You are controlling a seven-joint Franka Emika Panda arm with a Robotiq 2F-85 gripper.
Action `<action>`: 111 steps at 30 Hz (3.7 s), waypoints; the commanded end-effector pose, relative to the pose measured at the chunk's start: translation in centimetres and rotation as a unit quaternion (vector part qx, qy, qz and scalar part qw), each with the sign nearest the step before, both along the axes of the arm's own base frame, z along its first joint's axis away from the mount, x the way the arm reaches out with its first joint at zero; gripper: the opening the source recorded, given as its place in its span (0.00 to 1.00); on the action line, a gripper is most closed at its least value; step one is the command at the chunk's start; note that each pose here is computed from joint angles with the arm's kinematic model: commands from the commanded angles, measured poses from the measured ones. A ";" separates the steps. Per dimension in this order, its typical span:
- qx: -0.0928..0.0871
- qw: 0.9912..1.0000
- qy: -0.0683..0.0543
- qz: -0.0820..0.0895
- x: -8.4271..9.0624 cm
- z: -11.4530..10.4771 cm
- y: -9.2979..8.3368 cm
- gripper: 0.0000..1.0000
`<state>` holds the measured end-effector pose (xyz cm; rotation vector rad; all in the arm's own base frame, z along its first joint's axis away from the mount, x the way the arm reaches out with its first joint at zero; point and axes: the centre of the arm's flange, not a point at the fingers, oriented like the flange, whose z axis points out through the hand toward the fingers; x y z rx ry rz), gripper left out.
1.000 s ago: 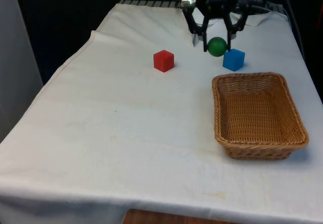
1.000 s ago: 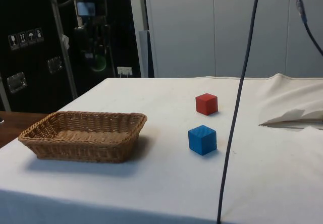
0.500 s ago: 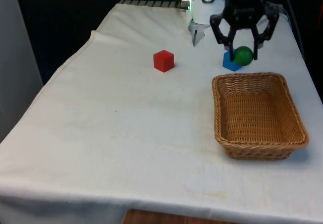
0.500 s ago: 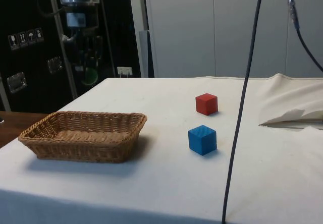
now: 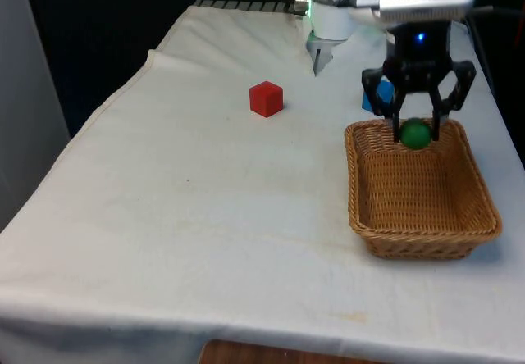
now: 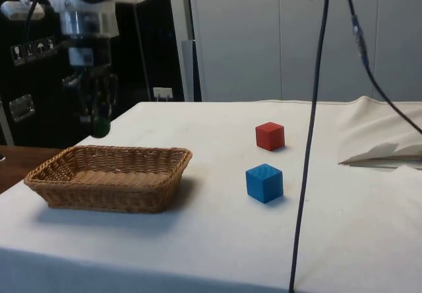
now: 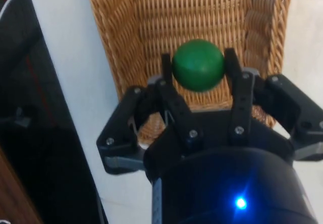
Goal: Place all non-red objects into the basket.
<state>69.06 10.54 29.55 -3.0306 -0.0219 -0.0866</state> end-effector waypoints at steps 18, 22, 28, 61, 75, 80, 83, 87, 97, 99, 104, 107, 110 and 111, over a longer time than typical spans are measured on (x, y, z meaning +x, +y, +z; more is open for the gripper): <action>0.005 1.000 -0.002 0.006 0.7 -6.3 0.6 0.00; -0.002 1.000 -0.006 0.009 0.7 -7.8 1.2 0.00; -0.007 1.000 -0.011 0.012 0.7 -9.0 1.6 0.00; -0.007 1.000 -0.008 0.023 1.2 -5.8 1.6 1.00; -0.011 0.999 -0.006 0.036 1.0 -1.8 1.6 1.00; -0.015 0.999 -0.005 0.043 0.4 0.0 1.5 1.00; -0.016 0.999 -0.003 0.045 -0.1 0.9 1.3 1.00; -0.017 0.999 -0.003 0.047 -0.7 1.7 1.2 1.00; -0.018 0.998 -0.002 0.054 -3.1 3.9 0.7 1.00; -0.018 0.998 -0.002 0.056 -3.6 4.3 0.6 1.00; -0.017 0.998 -0.002 0.058 -4.6 5.3 0.2 1.00; -0.016 0.998 -0.003 0.061 -5.4 6.0 0.1 1.00; -0.017 0.998 -0.002 0.063 -6.0 6.5 -0.1 1.00; -0.015 0.998 -0.002 0.062 -5.8 6.3 -0.1 1.00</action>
